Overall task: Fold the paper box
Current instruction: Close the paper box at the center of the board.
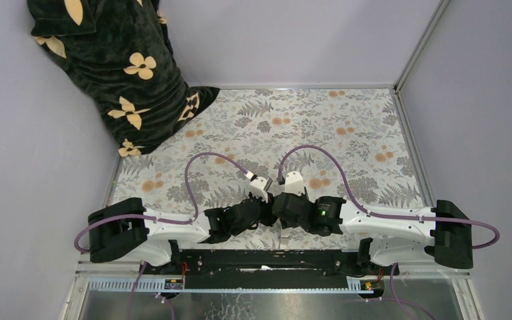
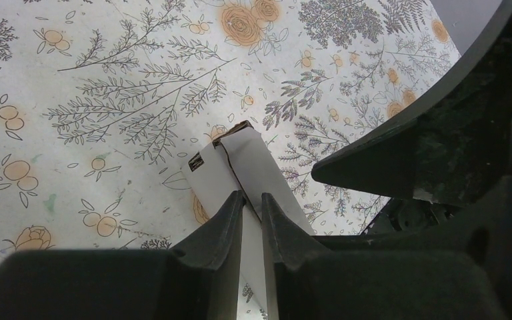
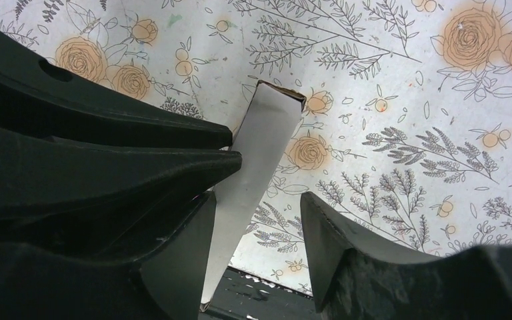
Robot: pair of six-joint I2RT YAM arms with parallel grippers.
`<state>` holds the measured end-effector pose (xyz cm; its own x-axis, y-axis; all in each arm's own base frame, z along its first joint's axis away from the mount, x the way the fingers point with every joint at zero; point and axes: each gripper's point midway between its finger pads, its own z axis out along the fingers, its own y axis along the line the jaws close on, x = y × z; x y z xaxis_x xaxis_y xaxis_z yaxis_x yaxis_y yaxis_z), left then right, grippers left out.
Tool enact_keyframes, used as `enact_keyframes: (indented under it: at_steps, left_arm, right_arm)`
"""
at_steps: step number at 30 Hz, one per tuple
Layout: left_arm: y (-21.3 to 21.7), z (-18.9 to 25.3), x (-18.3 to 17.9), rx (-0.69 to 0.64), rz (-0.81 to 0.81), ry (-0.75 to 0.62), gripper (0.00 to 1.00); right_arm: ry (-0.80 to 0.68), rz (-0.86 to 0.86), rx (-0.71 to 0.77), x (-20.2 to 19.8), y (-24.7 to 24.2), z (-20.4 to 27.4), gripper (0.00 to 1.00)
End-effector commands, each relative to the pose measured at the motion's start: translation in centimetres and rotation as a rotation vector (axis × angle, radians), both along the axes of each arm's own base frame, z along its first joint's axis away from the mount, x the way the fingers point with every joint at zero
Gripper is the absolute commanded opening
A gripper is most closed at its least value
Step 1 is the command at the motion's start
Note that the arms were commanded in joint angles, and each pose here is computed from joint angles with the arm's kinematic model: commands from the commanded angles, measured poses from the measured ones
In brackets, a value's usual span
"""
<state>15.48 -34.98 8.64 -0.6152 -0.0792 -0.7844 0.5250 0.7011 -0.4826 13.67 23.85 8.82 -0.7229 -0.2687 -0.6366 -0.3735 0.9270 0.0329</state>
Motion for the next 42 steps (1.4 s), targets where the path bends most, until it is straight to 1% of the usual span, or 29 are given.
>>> enact_keyframes:
  at_steps: [1, 5, 18, 19, 21, 22, 26, 30, 42]
  left_arm:
    - [2.7, -5.5, -1.9, 0.2, -0.048, 0.073, 0.21]
    - [2.7, -5.5, -1.9, 0.201, -0.047, 0.074, 0.21]
    - [2.3, -5.4, -1.8, 0.202, -0.051, 0.077, 0.21]
    - [2.3, -5.3, -1.8, 0.2, -0.051, 0.077, 0.21]
    - [2.2, -5.3, -1.8, 0.2, -0.054, 0.076, 0.21]
    - [2.2, -5.2, -1.8, 0.199, -0.054, 0.076, 0.21]
    - [2.1, -5.0, -1.8, 0.198, -0.055, 0.071, 0.21]
    - [1.9, -5.0, -1.7, 0.203, -0.058, 0.069, 0.21]
    - [1.6, -5.3, -1.7, 0.219, -0.066, 0.07, 0.21]
  right_arm:
    - [0.057, -0.02, 0.031, -0.8, 0.7, -1.0, 0.59]
    - [0.056, -0.032, 0.057, -1.0, 1.2, -1.4, 0.57]
    - [0.065, -0.029, 0.091, -1.5, 3.3, -2.0, 0.58]
    - [0.066, -0.029, 0.09, -1.5, 3.4, -2.1, 0.57]
    - [0.049, -0.031, 0.094, -1.6, 3.7, -2.0, 0.49]
    - [0.037, -0.032, 0.1, -1.6, 3.8, -1.7, 0.47]
    - [0.006, -0.03, 0.151, -1.6, 4.2, -0.2, 0.5]
    - [0.004, -0.027, 0.163, -1.7, 4.3, 0.3, 0.53]
    - [-0.084, -0.034, 0.24, -1.4, 4.1, 3.0, 0.54]
